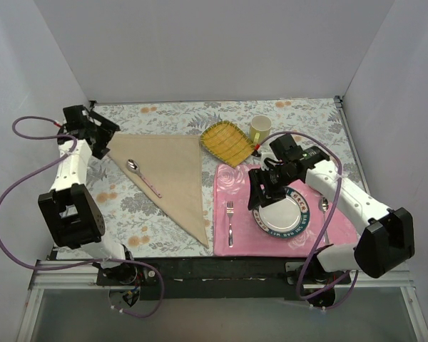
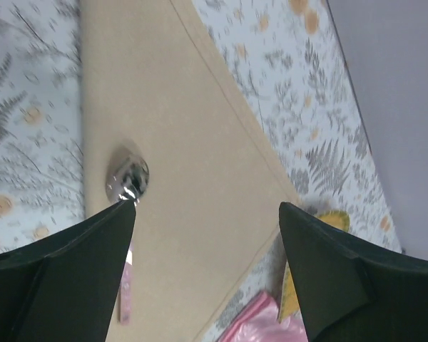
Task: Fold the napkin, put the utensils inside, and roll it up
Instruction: Fold the napkin
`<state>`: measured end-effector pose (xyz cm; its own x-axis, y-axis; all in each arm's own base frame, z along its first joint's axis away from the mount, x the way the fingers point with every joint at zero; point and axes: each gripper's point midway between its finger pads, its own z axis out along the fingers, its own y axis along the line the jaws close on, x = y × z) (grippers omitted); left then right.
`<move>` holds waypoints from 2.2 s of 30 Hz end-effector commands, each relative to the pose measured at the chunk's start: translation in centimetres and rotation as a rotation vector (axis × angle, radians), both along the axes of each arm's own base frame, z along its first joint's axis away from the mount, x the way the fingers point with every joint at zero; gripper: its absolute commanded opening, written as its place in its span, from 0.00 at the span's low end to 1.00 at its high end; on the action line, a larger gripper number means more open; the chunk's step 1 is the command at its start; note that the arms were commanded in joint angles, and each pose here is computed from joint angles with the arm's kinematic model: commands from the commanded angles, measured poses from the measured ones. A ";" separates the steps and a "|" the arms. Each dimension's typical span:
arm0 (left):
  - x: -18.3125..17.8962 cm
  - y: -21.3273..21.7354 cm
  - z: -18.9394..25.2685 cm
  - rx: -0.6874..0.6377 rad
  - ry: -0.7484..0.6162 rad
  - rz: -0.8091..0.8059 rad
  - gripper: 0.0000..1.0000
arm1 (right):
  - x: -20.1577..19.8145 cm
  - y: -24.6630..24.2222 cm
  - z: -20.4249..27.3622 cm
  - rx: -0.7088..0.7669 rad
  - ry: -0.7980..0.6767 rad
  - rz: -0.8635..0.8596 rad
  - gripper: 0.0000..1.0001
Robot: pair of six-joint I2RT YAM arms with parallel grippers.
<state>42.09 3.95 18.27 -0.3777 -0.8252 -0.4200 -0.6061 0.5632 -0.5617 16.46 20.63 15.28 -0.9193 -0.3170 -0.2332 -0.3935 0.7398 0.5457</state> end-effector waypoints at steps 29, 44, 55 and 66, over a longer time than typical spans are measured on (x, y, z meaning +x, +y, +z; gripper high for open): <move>11.8 18.6 -12.6 0.123 -0.194 0.074 0.43 | 7.6 4.1 -0.5 -0.056 0.068 -0.055 0.66; 13.8 19.9 -15.0 0.129 -0.204 0.085 0.36 | 8.4 4.7 -0.5 -0.063 0.096 -0.072 0.66; 13.9 19.8 -15.2 0.105 -0.208 0.105 0.22 | 8.1 4.2 -0.3 -0.084 0.096 -0.061 0.66; 13.6 16.8 -6.8 0.181 -0.294 0.068 0.00 | 8.1 4.4 1.1 -0.055 0.068 -0.042 0.66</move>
